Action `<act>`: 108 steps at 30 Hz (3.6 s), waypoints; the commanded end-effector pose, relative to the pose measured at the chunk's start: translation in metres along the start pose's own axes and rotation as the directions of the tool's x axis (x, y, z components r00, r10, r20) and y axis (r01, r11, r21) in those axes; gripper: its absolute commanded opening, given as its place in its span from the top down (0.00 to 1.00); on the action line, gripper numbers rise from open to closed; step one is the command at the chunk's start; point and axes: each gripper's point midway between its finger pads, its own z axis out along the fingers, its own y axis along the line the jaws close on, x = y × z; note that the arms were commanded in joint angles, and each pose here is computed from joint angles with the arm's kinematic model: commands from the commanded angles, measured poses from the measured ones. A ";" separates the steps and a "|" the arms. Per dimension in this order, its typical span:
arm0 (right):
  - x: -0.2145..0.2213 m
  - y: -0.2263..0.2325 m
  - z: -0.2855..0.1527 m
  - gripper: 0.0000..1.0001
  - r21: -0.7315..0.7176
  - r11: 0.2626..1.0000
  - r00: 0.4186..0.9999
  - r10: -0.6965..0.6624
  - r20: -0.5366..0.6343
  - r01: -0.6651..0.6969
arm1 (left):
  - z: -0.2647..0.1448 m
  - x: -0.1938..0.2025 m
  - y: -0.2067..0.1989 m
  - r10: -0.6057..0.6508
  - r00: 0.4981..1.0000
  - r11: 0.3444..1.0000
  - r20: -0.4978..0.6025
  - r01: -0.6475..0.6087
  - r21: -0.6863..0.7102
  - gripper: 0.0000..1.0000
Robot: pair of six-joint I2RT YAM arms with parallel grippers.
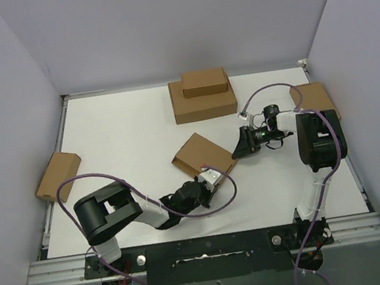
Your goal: Fold the paper box
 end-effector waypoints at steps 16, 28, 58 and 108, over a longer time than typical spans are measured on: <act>-0.006 -0.008 0.001 0.67 0.028 0.999 1.000 -0.021 -0.002 0.021 | 0.009 -0.022 -0.009 -0.052 0.998 0.998 0.034 0.051 0.032 0.87; -0.005 -0.009 0.001 0.67 0.031 0.999 1.000 -0.020 -0.004 0.020 | 0.011 -0.021 -0.008 -0.051 0.999 0.999 0.018 0.051 0.019 0.95; -0.002 -0.020 0.000 0.68 0.073 0.997 1.000 0.001 -0.017 0.000 | 0.002 -0.016 -0.005 -0.046 0.996 0.998 0.076 0.043 0.039 1.00; 0.001 -0.023 0.002 0.68 0.075 0.997 1.000 0.012 -0.025 -0.010 | -0.006 0.006 0.002 -0.073 0.989 0.997 0.126 0.070 0.032 1.00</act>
